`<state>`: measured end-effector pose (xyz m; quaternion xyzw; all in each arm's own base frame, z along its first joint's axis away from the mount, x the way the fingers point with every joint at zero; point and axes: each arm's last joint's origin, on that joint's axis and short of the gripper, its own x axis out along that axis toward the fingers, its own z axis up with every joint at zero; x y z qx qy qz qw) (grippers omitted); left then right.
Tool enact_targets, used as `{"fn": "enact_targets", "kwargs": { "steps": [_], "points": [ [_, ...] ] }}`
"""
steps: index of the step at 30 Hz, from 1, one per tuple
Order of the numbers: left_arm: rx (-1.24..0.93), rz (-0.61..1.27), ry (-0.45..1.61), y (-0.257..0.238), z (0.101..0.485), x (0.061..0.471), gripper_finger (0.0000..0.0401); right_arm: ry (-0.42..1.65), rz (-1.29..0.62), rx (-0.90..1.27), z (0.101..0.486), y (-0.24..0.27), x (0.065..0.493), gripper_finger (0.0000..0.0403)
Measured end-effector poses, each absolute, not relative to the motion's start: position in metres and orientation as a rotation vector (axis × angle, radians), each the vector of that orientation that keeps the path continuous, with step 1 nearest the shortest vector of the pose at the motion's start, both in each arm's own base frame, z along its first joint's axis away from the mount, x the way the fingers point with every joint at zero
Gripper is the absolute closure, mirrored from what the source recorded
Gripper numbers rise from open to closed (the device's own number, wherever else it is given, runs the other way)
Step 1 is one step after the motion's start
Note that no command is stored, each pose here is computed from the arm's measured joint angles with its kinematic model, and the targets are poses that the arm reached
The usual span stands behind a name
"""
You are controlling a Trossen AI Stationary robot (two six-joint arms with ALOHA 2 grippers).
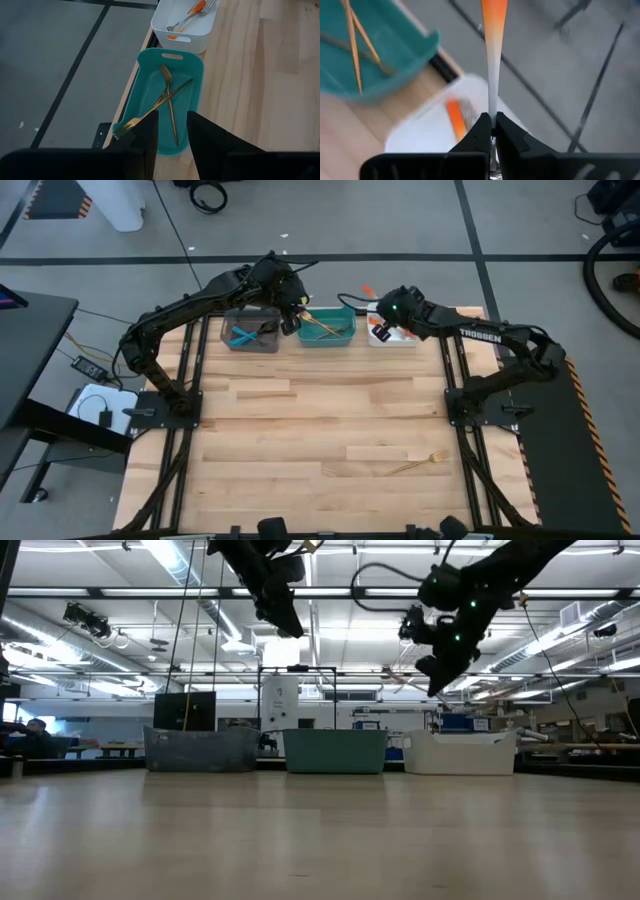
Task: Sort silverware by color (type)
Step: Put the orange fork into the white bin, then put the gold fork into the green bin
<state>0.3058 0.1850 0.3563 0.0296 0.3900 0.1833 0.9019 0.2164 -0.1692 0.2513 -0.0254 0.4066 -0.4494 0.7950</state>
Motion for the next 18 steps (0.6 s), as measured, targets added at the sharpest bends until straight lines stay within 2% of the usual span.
{"fn": "enact_targets", "kwargs": {
  "steps": [5, 12, 18],
  "points": [
    [0.061, 0.379, 0.807, 0.185, 0.356, 0.306, 0.0289, 1.034, -1.013, -0.102, 0.238, -0.180, 0.207, 0.0372],
    [0.061, 0.379, 0.807, 0.185, 0.356, 0.306, 0.0289, 1.157, -0.961, -0.124, 0.217, -0.192, 0.210, 0.0336],
    [0.061, 0.379, 0.808, 0.185, 0.356, 0.306, 0.0289, 1.239, -1.081, -0.225, 0.210, -0.189, 0.214, 0.0318]
  ]
}}
